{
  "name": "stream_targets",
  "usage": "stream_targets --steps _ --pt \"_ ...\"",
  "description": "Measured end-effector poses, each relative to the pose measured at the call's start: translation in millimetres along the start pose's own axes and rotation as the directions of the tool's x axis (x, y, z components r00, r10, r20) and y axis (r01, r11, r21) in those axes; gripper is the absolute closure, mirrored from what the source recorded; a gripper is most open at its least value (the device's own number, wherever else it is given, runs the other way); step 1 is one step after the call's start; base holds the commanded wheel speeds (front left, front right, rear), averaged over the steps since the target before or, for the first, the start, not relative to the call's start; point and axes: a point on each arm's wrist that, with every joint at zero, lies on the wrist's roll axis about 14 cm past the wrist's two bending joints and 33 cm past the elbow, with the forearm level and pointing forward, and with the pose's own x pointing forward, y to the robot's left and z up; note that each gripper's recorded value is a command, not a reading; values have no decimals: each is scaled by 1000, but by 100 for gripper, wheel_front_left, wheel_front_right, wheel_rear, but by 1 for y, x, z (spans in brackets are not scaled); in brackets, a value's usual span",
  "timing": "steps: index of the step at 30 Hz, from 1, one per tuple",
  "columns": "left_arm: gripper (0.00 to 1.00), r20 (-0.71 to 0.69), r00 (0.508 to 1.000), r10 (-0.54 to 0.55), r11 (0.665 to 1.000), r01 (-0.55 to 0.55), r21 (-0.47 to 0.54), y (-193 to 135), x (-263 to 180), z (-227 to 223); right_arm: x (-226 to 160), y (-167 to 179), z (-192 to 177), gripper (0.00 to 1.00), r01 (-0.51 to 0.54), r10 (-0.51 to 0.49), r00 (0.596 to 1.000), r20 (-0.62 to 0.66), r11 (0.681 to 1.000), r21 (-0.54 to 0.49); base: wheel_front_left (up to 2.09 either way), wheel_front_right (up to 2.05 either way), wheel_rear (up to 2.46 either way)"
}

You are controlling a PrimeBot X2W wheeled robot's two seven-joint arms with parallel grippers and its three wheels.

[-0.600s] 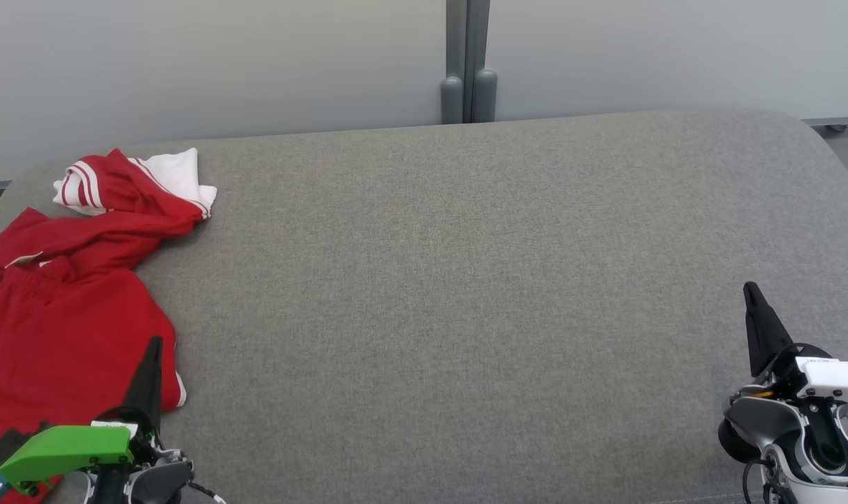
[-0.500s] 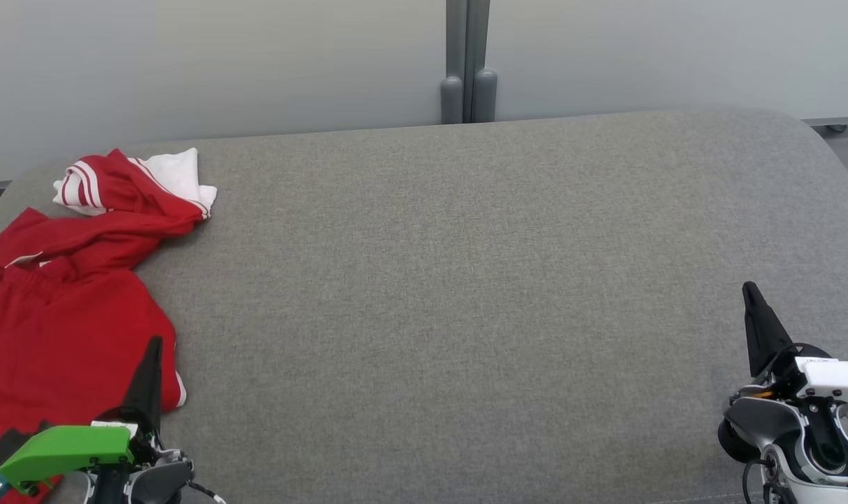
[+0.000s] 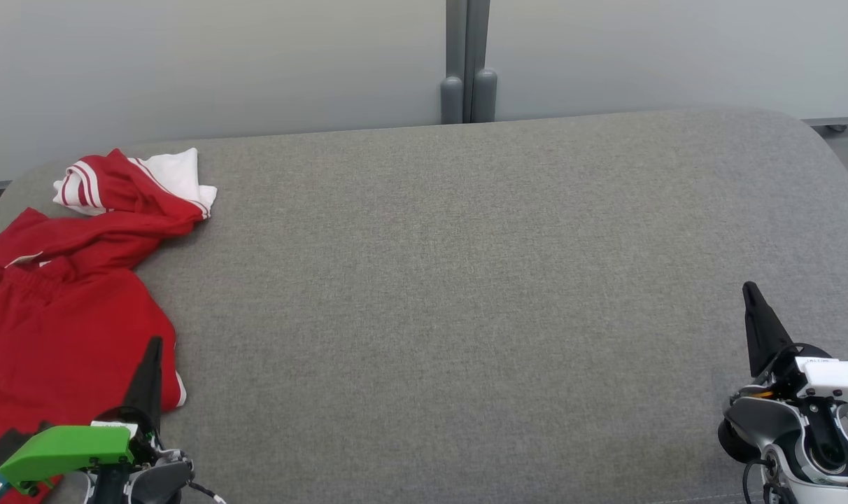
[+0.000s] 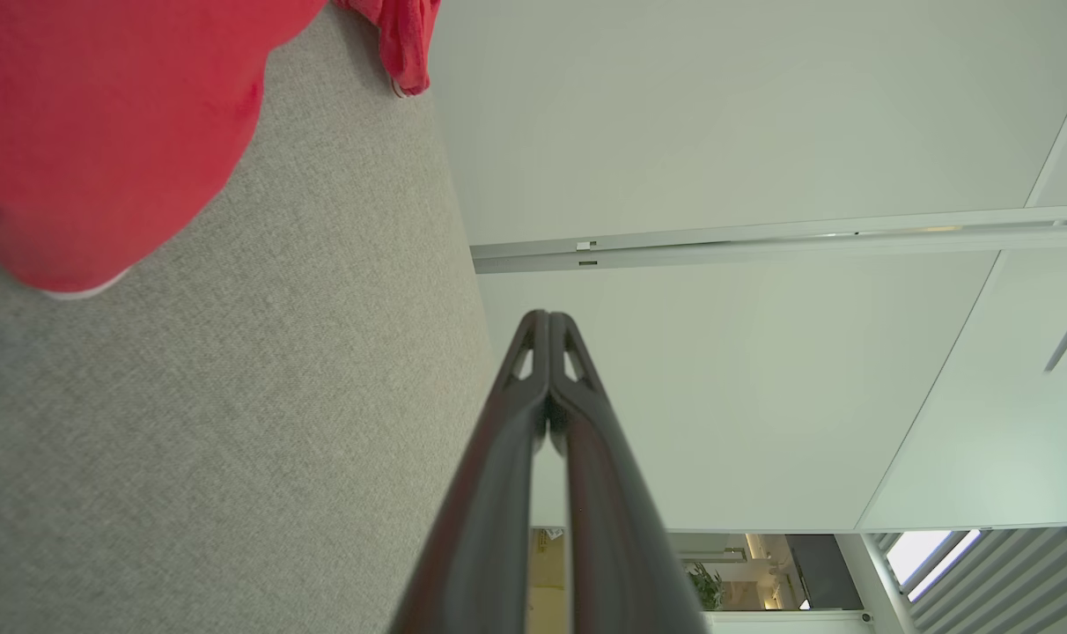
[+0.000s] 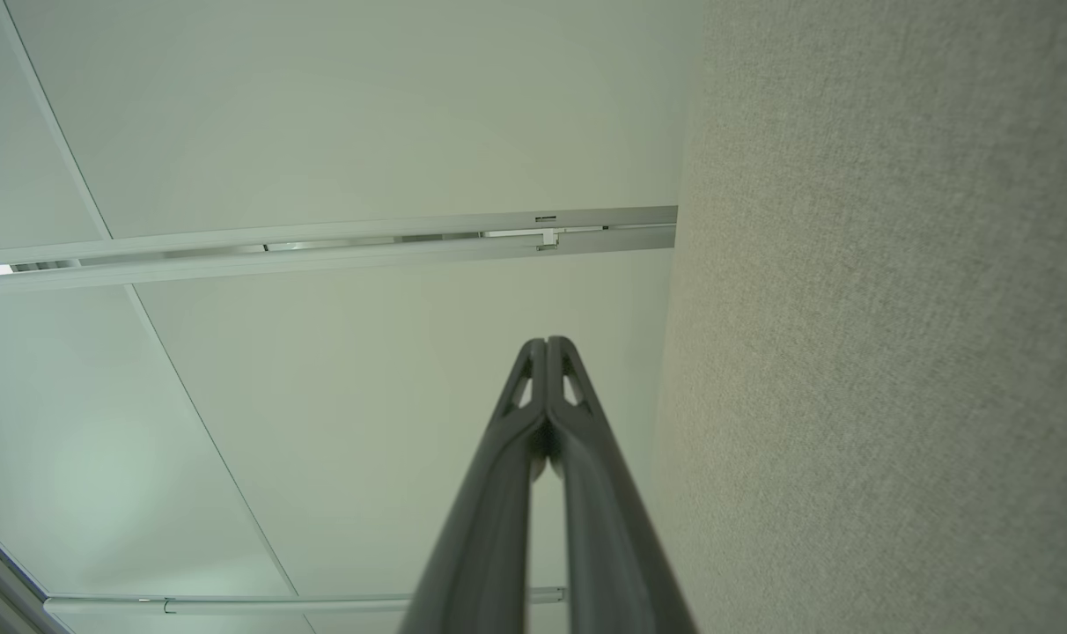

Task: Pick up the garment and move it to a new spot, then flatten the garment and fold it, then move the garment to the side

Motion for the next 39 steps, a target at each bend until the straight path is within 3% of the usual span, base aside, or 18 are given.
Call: stream_targets --steps 15,16,22,30,39 --pt "100 0 1000 0 1000 0 0 0 0 0 0 0 0 100 0 0 1000 1 1000 0 0 0 0" --pt "0 -1 1000 10 1000 -10 -2 3 -1 -1 -1 -4 0 0 11 -11 1000 1 1000 2 0 0 0" --pt "0 -3 994 114 993 -114 -32 39 -17 -8 -19 -42 -7 0 125 -125 992 0 992 32 0 0 0" --pt "0 8 995 99 995 -99 -6 34 -16 -8 -19 -41 -9 0 122 -122 993 3 993 6 0 0 0" --pt "0 11 997 71 994 -71 86 24 -14 -10 -17 -34 -15 0 101 -103 995 -9 989 -108 0 0 0"
